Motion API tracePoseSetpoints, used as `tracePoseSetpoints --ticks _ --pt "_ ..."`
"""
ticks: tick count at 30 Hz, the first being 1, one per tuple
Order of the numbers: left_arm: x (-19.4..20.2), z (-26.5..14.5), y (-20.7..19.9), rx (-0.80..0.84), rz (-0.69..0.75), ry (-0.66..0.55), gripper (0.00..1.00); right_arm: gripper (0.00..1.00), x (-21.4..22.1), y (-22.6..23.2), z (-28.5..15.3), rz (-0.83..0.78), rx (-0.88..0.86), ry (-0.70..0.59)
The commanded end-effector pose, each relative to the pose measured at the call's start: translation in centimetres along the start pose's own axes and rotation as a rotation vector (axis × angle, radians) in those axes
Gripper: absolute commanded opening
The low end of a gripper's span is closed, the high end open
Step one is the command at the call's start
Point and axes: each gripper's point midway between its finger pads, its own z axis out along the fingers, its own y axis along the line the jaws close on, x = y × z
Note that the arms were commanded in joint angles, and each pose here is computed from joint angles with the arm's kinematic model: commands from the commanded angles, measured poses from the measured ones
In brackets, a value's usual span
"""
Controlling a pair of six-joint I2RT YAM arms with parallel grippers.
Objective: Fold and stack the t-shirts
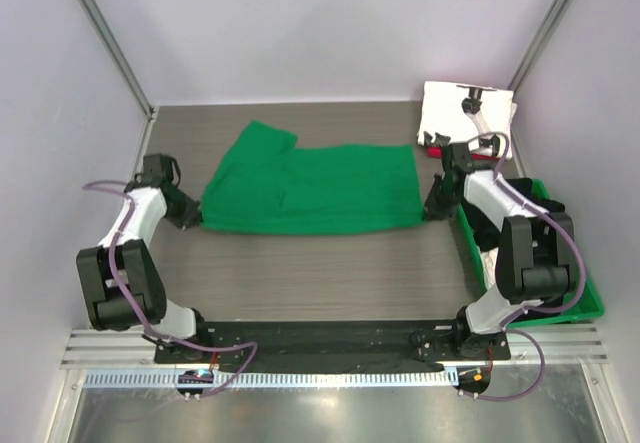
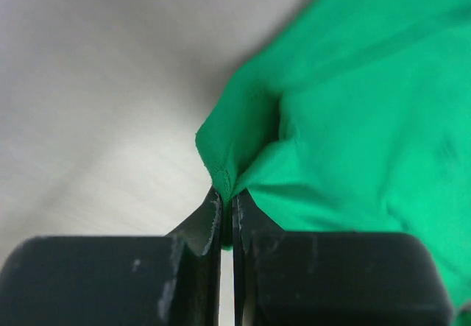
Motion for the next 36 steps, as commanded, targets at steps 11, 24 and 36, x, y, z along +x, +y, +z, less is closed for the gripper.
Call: tracePoseSetpoints --ticks 11,24,36 --pt "3.0 -5.0 5.7 0.043 -0.193 -0.076 0.86 0.76 6.9 -2.7 -3.2 0.139 -0.080 -0.059" --pt "-9.0 -5.1 -9.4 0.348 0.138 -0.253 0.92 0.77 9.7 9.2 -8.0 -0.009 -0.733 -0.344" --pt "-15.5 5.6 -23.6 0.487 0.287 -0.224 0.84 0.79 10.9 8.0 -9.0 0.038 -0.874 -0.444"
